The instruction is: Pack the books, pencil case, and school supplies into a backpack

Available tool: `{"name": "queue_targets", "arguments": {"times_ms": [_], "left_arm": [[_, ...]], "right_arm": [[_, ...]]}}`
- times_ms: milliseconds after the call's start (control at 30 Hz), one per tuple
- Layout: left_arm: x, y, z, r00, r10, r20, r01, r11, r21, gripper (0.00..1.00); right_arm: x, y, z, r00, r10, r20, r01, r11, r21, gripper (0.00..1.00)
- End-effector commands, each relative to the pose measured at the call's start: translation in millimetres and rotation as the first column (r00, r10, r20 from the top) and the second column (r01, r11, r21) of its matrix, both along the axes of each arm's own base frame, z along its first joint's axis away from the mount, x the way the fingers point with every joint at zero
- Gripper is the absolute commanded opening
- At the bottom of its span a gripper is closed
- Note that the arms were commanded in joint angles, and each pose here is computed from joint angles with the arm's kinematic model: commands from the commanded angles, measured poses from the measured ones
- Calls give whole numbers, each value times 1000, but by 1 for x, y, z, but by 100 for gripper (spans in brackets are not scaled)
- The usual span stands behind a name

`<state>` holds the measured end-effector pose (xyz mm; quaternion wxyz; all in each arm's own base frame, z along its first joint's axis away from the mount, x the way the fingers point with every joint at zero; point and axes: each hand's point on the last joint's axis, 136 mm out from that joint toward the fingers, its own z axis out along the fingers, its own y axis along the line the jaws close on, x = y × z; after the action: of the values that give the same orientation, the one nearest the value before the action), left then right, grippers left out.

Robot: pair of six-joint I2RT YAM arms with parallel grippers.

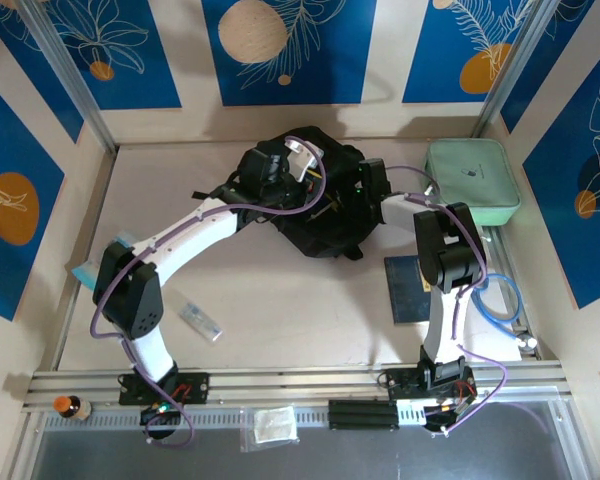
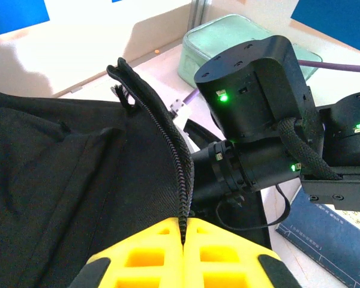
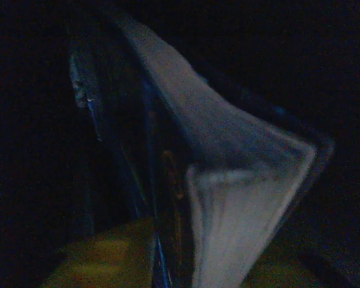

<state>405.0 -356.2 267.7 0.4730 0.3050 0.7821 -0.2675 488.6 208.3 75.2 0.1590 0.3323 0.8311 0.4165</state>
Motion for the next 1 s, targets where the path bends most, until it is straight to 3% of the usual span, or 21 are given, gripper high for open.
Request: {"name": "queue_targets", "arguments": {"times_ms": [0, 100, 267, 367, 633, 733, 967], "left_arm": [[-1, 3, 29, 998, -2, 65, 6, 998, -55, 0], [0, 1, 27, 998, -7, 59, 10, 998, -57, 0], [1, 1, 27, 998, -7, 60, 11, 998, -64, 0], [0, 1, 27, 998, -8, 59, 11, 998, -60, 0], [1, 7, 22, 999, 9, 49, -7, 999, -44, 0], [2, 11, 19, 999, 28, 45, -26, 999, -38, 0], [7, 24, 1, 997, 81, 7, -81, 996, -42, 0]], "right_arm": [[-10, -10, 6, 999, -4, -31, 4, 1000, -14, 36], [-19, -17, 4, 998, -6, -66, 4, 1000, -30, 38], [-27, -19, -11, 991, 7, -130, -15, 998, -63, 19], [-21, -17, -18, 991, 12, -133, -21, 998, -66, 15], [5, 9, -21, 993, 80, -91, -83, 996, -35, 10], [4, 15, -17, 991, 103, -88, -106, 994, -37, 14], [-35, -4, 32, 991, 134, 16, -133, 990, -37, 37]]}}
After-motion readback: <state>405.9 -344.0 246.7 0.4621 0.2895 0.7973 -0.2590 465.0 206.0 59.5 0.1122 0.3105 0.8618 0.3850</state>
